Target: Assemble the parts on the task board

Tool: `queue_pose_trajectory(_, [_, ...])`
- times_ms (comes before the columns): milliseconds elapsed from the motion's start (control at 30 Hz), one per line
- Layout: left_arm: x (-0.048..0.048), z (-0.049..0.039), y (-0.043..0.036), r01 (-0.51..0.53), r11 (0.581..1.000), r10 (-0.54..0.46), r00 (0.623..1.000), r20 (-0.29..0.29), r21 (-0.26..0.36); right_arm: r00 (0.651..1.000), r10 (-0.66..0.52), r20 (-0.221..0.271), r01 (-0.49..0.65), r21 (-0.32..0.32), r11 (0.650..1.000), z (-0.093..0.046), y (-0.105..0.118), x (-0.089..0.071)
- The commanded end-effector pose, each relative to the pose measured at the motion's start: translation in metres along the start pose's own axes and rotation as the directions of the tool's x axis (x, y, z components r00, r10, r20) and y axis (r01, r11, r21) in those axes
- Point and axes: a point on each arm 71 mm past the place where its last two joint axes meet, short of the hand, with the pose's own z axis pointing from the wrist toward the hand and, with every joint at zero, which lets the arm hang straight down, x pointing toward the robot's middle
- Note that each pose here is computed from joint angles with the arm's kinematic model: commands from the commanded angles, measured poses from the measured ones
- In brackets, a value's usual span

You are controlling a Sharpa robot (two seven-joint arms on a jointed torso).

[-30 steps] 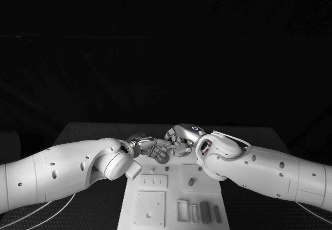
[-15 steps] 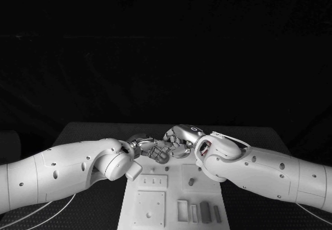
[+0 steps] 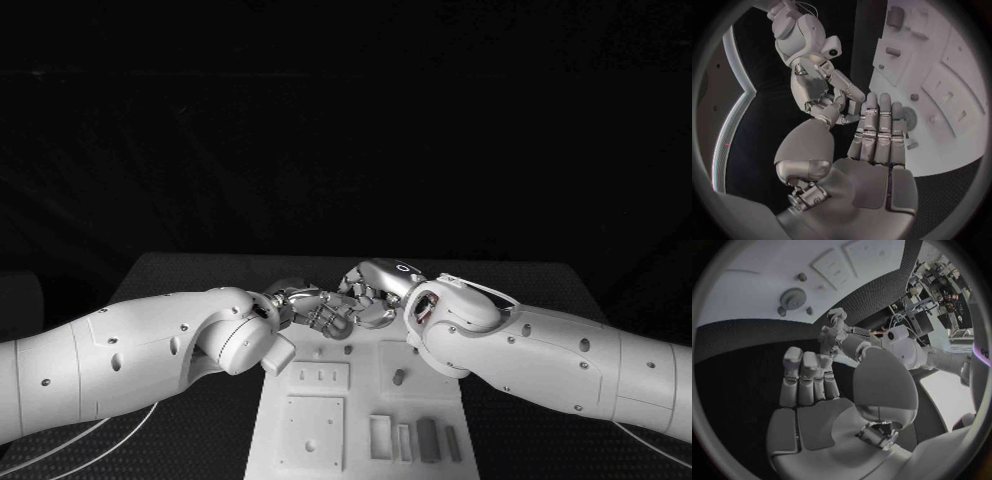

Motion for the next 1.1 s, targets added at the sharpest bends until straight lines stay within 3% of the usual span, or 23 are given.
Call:
queue_pose_trajectory(33, [0.0047,-0.0001,-0.0057,0.000,1.000,0.001,1.000,-0.028,0.030,1.000,-0.002,-0.025,0.002,-0.014,1.000,0.0001,0.0030,0.0048])
queue_pose_trajectory(1100, [0.0035,0.0011,-0.0047,0.024,0.999,-0.024,1.000,-0.005,0.026,0.999,-0.003,-0.047,0.002,-0.017,1.000,0.0000,0.0038,0.0104])
